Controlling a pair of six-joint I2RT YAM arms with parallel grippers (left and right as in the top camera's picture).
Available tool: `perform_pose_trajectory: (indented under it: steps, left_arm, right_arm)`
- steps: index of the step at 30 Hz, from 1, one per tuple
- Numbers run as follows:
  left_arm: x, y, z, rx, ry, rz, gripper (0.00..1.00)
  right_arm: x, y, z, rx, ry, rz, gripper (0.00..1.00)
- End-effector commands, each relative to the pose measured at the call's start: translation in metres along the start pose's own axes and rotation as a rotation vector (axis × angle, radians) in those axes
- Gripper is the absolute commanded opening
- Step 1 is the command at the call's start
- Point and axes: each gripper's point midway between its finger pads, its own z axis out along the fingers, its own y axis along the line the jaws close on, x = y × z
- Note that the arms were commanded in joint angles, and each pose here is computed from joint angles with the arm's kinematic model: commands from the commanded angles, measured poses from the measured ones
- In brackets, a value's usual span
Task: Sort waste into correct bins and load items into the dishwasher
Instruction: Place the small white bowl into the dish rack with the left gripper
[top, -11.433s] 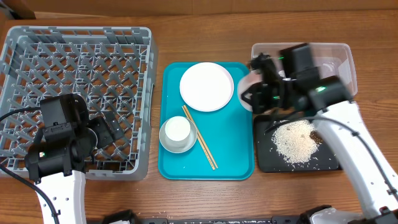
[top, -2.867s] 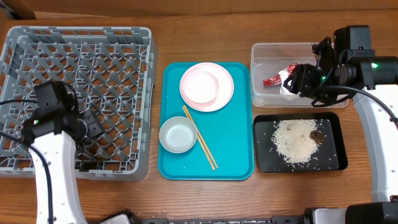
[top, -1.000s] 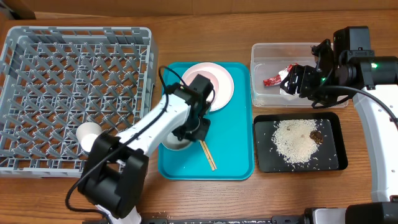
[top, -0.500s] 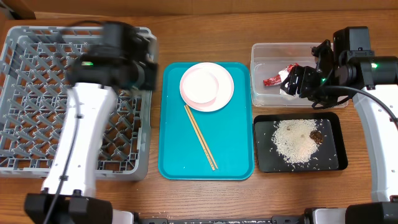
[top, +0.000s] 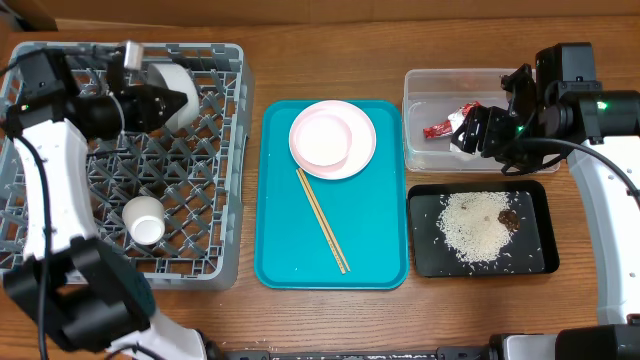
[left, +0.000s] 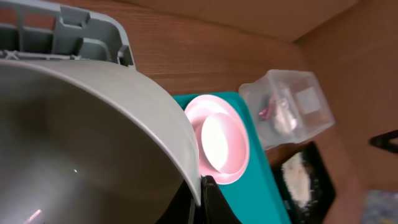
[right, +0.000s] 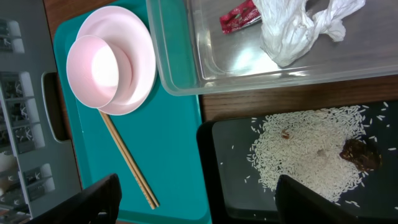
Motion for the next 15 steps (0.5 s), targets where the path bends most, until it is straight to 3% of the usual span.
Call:
perform_pose_trajectory:
  steps: [1, 11, 15]
  left_arm:
    - [-0.003, 0.009, -0.003, 0.169, -0.057, -0.056, 0.04]
    - [0.039, 0.071, -0.007, 0.161, -0.012, -0.257, 0.04]
    - [0.061, 0.094, -0.021, 0.070, 0.043, -0.345, 0.04]
  right_arm:
    - [-0.002, -0.001, -0.004, 0.008, -0.014, -0.008, 0.81]
    - [-0.001, -0.001, -0.004, 0.008, -0.010, -0.006, 0.80]
    - [0.001, -0.001, -0.004, 0.010, -0.004, -0.004, 0.80]
